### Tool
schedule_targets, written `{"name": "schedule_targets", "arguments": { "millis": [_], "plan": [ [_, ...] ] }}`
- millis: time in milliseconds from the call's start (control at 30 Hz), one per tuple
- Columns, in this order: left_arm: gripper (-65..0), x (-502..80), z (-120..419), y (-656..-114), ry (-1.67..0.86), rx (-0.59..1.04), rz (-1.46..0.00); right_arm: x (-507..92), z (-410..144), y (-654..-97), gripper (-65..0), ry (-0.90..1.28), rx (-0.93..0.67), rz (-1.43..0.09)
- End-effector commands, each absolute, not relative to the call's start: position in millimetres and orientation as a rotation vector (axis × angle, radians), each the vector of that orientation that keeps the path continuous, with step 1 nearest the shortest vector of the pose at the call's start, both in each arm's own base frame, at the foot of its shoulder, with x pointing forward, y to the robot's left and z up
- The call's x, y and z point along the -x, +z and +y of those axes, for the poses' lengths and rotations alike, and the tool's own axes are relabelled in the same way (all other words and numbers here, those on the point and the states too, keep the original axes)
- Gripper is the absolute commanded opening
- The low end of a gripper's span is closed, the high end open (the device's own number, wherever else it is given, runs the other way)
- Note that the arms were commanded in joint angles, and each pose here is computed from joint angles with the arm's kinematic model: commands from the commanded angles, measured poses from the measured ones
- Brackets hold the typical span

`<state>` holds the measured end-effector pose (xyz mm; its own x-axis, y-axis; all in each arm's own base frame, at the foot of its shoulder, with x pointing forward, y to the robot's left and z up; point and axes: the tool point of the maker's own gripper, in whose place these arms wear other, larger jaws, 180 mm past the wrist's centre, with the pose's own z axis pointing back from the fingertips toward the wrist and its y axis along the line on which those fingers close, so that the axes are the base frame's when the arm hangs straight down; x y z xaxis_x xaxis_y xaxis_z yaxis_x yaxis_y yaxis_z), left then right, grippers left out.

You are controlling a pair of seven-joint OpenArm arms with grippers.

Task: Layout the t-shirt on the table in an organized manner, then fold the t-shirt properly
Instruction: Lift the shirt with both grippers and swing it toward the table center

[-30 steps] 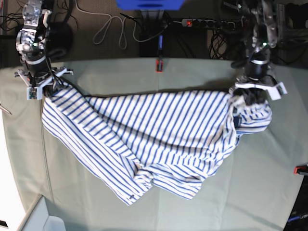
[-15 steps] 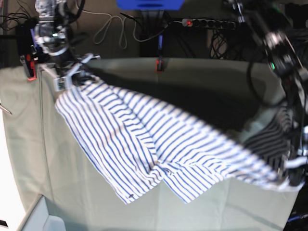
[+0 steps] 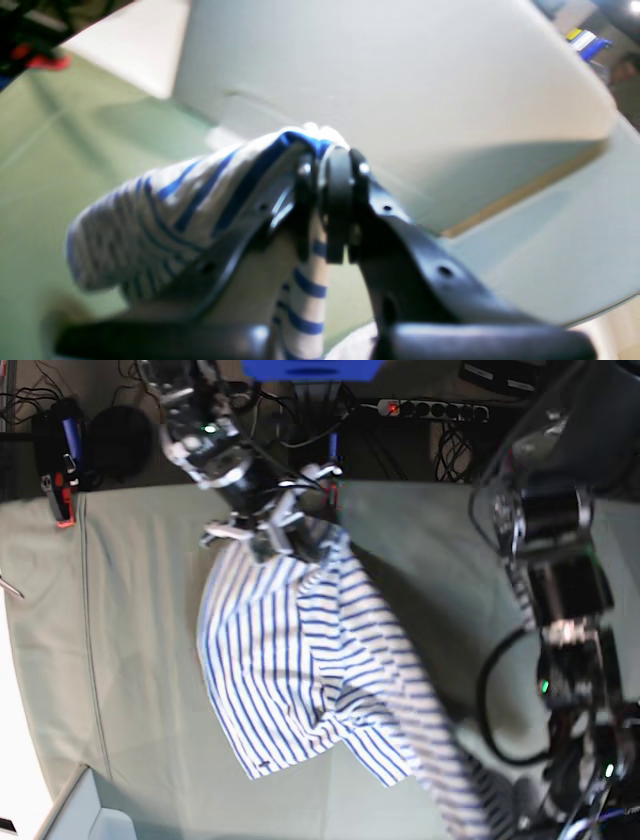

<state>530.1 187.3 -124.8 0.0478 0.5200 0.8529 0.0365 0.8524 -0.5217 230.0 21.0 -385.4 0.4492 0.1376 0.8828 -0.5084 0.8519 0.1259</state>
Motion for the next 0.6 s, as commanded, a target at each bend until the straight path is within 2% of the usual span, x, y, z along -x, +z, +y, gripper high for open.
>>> {"name": "schedule_targets", "arguments": {
  "millis": [0,100,233,300,367,467,567],
  "plan": [
    [-65.0,-535,180,-91,0.377,0.503,-1.576,-235,30,-372,-65.0,0.420,-0.416,-1.085],
    [-65.0,-545,161,-78,0.375,0.558,-1.576,-224,62,-373,-65.0,0.516,-0.439,-1.076],
    [-64.4,-559,134,-91,0.390,0.619,-1.504,-217,79,-379,-65.0,0.600,-0.433,-1.060],
    [-62.1,-563,130,-105,0.398,0.624,-1.462,-215,79,-384,-61.2,0.617,-0.419,-1.049],
    [-54.9,-564,130,-113,0.404,0.619,-1.442,-213,76,-386,-54.9,0.613,-0.416,-1.041],
    [-37.8,-558,136,-138,0.428,0.598,-1.405,-211,67,-389,-43.9,0.631,-0.397,-1.035],
    [-26.2,-551,158,-153,0.438,0.551,-1.396,-211,55,-387,-37.2,0.625,-0.375,-1.042]
  ]
}}
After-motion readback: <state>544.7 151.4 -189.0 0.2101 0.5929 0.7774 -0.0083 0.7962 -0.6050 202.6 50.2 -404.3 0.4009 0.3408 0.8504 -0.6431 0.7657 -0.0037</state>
